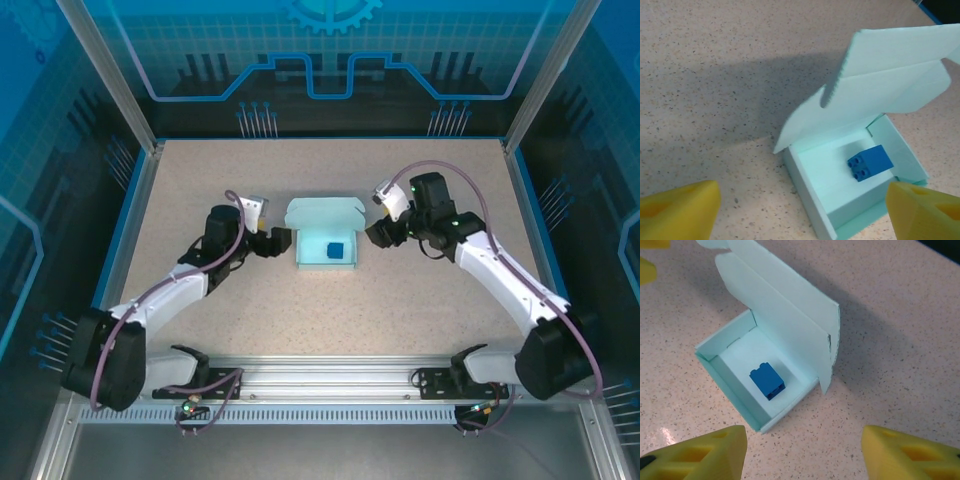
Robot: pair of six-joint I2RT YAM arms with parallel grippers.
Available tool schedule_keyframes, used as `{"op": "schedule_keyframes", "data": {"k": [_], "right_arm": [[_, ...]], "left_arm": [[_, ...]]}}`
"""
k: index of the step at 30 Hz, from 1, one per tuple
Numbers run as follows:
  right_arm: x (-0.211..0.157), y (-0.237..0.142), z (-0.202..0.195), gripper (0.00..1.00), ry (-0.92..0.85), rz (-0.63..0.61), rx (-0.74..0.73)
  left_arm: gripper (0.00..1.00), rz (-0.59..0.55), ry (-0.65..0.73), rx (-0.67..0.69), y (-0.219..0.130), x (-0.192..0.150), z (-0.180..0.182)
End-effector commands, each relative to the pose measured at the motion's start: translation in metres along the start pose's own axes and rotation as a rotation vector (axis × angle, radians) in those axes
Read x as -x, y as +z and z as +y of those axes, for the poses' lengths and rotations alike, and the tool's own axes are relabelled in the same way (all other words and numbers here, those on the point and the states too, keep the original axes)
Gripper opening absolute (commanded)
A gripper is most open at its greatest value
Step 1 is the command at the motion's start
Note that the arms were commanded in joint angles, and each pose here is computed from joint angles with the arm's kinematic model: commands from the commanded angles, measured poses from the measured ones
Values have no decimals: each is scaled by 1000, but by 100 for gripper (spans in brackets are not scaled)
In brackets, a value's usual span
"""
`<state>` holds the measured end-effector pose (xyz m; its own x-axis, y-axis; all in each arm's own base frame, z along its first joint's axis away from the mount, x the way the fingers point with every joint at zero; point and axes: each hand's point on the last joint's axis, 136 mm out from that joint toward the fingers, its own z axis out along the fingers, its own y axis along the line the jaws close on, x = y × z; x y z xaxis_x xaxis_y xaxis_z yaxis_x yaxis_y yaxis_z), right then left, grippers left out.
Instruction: Fold the paper box
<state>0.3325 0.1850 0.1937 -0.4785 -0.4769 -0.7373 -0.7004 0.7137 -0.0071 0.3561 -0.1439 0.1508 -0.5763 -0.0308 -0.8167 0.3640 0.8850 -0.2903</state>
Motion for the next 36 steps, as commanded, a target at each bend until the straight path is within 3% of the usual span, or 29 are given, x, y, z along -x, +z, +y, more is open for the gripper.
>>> {"op": "schedule_keyframes", "data": {"k": [1, 14, 22, 32, 36], "right_arm": [[0, 23, -11, 62, -22, 12, 3], [0, 81, -25, 51, -53, 64, 70], [0, 92, -25, 36, -52, 77, 85], [-1, 101, -21, 21, -52, 100, 89], [0, 101, -20, 17, -56, 106, 81]], "left_arm": [[87, 46, 54, -17, 5, 12, 7], [78, 178, 149, -99, 41, 11, 11], [56, 210, 148, -178, 58, 13, 4], [36, 232, 114, -204, 68, 12, 2], [32, 225, 111, -211, 69, 14, 1]]}}
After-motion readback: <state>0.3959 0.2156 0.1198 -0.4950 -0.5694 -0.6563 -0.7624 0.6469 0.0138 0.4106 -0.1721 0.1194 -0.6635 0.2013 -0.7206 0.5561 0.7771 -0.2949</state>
